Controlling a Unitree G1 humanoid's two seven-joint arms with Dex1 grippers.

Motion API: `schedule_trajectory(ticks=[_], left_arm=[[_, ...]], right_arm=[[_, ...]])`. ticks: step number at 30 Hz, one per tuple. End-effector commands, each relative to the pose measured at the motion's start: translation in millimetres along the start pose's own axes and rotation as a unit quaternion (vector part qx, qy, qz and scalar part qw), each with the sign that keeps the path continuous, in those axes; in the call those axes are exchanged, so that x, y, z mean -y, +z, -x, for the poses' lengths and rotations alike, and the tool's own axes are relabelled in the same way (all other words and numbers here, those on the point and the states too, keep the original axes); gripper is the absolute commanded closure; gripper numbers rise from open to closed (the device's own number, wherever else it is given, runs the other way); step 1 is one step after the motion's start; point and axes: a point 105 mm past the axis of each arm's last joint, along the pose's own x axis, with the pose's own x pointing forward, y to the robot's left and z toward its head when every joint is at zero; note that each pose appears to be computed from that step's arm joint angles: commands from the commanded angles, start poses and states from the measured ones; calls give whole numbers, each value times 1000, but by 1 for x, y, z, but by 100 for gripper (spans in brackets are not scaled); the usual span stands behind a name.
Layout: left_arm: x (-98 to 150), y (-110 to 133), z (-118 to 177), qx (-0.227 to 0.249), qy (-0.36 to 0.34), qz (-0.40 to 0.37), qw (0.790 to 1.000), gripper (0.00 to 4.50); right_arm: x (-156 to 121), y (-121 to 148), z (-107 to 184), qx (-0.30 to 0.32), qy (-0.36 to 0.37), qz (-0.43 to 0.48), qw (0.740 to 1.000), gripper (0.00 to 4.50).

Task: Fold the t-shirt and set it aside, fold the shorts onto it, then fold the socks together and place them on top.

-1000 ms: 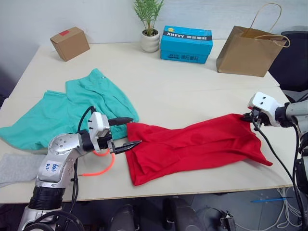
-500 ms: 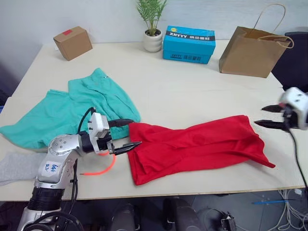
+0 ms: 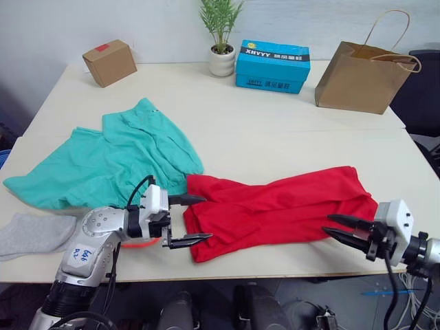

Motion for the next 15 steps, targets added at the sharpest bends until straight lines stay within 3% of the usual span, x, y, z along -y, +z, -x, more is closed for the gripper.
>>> schedule_trajectory(ticks=[1,3,7,11,15], left_arm=[[3,2,-9,-5,-9,-17,1000,0],[2,-1,-15,-5,-7,-9,1000,0],[-4,-13,-27,-22,4,13,1000,122],[-1,-48,-33,-100,9,33,994,248],[-1,-68,-34,-133,32,54,989,372]], right_arm=[[10,-7,6,-15,-46,23,999,448],[9,-17,10,-34,-49,24,998,448],[16,-27,15,-60,-72,26,995,450],[31,-38,24,-90,-113,48,988,450],[52,-42,36,-111,-142,67,981,450]])
